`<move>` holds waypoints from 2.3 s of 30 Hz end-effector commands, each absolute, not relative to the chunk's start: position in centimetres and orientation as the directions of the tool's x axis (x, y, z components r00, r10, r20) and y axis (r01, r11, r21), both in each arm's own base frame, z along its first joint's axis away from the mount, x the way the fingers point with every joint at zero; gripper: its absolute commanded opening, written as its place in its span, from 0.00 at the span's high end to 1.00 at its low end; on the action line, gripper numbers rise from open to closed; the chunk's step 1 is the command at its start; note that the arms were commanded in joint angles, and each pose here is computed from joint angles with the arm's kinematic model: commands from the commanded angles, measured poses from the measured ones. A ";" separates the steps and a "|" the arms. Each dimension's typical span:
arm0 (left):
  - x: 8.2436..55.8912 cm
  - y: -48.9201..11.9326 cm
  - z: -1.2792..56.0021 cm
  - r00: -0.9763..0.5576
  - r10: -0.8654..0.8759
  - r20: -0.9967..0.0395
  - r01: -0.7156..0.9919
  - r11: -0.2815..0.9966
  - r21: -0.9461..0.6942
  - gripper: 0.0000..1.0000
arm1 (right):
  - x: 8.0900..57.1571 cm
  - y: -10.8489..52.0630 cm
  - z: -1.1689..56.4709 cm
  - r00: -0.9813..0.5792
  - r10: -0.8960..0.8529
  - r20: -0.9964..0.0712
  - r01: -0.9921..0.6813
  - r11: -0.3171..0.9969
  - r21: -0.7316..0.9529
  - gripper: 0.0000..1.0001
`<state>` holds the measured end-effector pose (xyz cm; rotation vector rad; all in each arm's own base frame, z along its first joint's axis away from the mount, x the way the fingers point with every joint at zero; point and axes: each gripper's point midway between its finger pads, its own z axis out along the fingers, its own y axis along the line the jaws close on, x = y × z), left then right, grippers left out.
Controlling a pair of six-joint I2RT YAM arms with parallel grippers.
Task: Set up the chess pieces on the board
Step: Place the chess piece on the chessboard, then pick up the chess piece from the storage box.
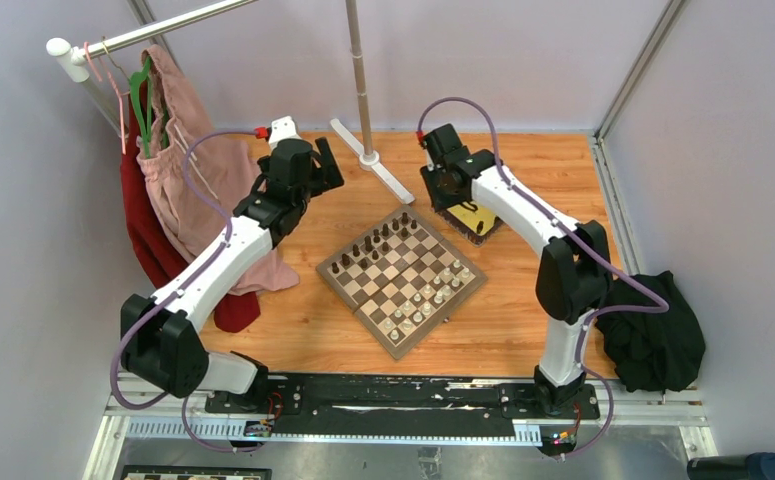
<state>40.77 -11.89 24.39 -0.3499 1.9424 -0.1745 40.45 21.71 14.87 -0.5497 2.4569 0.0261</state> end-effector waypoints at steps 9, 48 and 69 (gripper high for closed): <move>42.2 -13.0 24.7 -0.358 -0.299 -0.885 -0.132 0.954 -0.269 0.00 | 42.5 11.5 13.0 -0.823 -0.154 -0.547 -0.093 0.986 -0.138 0.61; 42.8 -13.2 23.7 -0.373 -0.298 -0.879 -0.141 0.954 -0.264 0.00 | 42.7 9.6 4.1 -0.915 -0.081 -0.396 -0.058 0.996 -0.071 0.62; 43.3 -13.4 23.9 -0.373 -0.295 -0.880 -0.139 0.955 -0.262 0.00 | 42.9 9.8 3.9 -0.918 -0.081 -0.387 -0.066 0.996 -0.052 0.97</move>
